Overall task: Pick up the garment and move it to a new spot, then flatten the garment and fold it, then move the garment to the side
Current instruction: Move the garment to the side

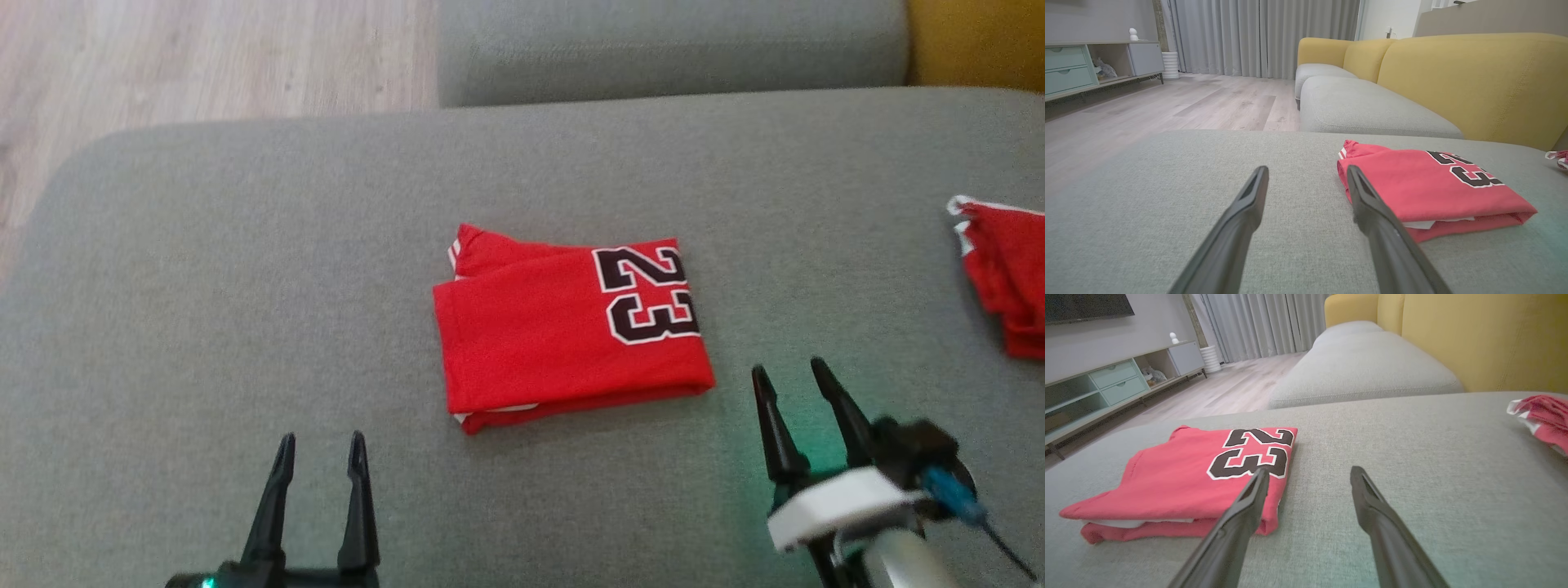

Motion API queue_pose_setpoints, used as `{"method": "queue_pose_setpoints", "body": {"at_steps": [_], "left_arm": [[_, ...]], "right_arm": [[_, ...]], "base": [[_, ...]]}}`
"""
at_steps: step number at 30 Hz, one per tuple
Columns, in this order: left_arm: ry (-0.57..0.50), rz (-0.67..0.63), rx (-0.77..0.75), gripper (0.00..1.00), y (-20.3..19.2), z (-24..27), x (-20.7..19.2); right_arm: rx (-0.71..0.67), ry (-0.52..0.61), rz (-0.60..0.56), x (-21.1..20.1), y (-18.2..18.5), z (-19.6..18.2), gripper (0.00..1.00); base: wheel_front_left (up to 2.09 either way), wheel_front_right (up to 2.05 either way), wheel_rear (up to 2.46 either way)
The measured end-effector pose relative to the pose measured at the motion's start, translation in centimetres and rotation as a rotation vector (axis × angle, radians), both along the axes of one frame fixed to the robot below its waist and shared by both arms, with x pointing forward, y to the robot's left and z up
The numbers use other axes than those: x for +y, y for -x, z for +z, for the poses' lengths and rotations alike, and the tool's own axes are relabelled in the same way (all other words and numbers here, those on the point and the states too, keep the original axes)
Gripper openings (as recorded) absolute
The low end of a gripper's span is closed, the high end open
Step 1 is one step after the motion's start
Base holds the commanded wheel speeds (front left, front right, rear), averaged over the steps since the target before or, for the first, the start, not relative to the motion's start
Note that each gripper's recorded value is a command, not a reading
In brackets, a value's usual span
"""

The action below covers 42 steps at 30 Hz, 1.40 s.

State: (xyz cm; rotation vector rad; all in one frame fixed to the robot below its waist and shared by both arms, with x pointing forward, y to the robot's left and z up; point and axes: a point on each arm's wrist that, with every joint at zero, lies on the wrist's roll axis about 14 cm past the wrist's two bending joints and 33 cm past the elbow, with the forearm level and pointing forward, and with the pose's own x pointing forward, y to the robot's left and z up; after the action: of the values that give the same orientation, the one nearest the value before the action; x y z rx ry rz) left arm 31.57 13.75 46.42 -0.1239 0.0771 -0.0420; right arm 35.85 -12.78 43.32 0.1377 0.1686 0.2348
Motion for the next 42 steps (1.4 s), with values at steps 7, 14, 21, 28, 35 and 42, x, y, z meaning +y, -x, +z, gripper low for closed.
{"method": "queue_pose_setpoints", "body": {"at_steps": [7, 14, 21, 28, 35, 42], "left_arm": [[-0.001, 0.008, -0.003, 1.00, -1.3, 0.1, 0.0], [-0.005, 0.012, 0.014, 1.00, -1.6, -0.4, -0.2], [-0.009, 0.022, 0.022, 1.00, -2.0, -0.6, -0.2], [0.004, -0.040, 0.011, 1.00, -3.5, -0.5, -2.0], [0.042, -0.162, 0.000, 1.00, -6.3, -0.7, -5.3], [0.085, -0.245, -0.028, 1.00, -9.0, -0.6, -7.9]], "right_arm": [[0.165, -0.057, 0.047, 2.3, -3.5, -3.3, 1.00], [0.277, -0.095, 0.111, 5.0, -5.9, -4.6, 1.00], [0.317, -0.120, 0.128, 5.6, -6.8, -5.4, 0.00], [0.206, -0.044, 0.037, -0.2, -8.2, -4.0, 0.00], [0.112, 0.078, -0.077, -7.8, -8.9, -1.7, 0.00], [0.049, 0.191, -0.184, -14.6, -9.3, 0.7, 0.00]], "base": [[0.00, 0.00, 0.00], [0.00, 0.00, 0.00], [0.00, 0.00, 0.00], [0.00, 0.00, 0.00], [0.00, 0.00, 0.00], [0.00, 0.00, 0.00]]}}
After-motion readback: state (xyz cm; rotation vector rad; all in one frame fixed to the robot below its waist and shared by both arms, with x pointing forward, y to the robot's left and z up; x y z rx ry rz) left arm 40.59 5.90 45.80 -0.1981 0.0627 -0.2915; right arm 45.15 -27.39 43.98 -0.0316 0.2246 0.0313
